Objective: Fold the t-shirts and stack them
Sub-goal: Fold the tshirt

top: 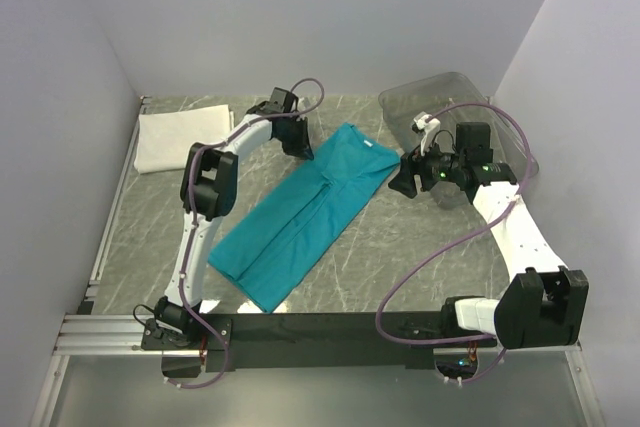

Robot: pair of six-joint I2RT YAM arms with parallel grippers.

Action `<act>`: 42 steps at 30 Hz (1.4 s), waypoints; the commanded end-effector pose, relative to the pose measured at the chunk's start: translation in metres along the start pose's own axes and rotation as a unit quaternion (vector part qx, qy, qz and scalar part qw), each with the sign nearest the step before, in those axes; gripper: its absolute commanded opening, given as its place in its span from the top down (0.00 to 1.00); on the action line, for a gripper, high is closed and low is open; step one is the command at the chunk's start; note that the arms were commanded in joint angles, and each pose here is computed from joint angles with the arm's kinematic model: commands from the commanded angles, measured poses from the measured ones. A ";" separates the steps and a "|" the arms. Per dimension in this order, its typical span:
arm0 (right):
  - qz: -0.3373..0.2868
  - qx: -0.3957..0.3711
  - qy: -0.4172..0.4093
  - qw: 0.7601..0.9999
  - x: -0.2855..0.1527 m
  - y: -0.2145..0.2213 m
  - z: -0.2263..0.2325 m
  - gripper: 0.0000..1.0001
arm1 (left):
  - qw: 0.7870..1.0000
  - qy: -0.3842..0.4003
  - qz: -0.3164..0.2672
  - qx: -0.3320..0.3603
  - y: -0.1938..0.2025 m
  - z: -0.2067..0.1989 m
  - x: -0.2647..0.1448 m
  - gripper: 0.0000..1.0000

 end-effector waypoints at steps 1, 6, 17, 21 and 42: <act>-0.015 -0.003 -0.006 1.000 0.002 -0.003 -0.002 0.24 | 0.998 -0.058 0.028 -0.010 0.012 0.013 0.014 0.98; -0.009 0.001 0.001 1.000 0.005 0.000 -0.005 0.24 | 0.999 -0.047 0.008 -0.022 0.002 0.010 0.003 1.00; 0.013 0.030 0.015 0.999 0.016 0.003 -0.018 0.24 | 0.946 -0.175 -0.083 -0.261 -0.009 0.103 -0.053 1.00; 0.033 0.035 0.028 0.998 0.024 0.005 -0.021 0.24 | 0.929 -0.193 -0.106 -0.296 -0.013 0.114 -0.057 1.00; 0.184 -0.437 -0.275 0.836 0.153 0.063 0.165 0.19 | 0.923 -0.214 -0.274 -0.164 0.043 0.039 -0.277 0.20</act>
Point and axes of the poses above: each gripper's point midway between its finger pads, its own x axis out along the fingers, its own z axis along the line the jaws close on, y = z × x, the point moved 10 cm from there along -x, back along the fingers, and after that the axes turned 7 degrees about x, right-handed, at the moved point
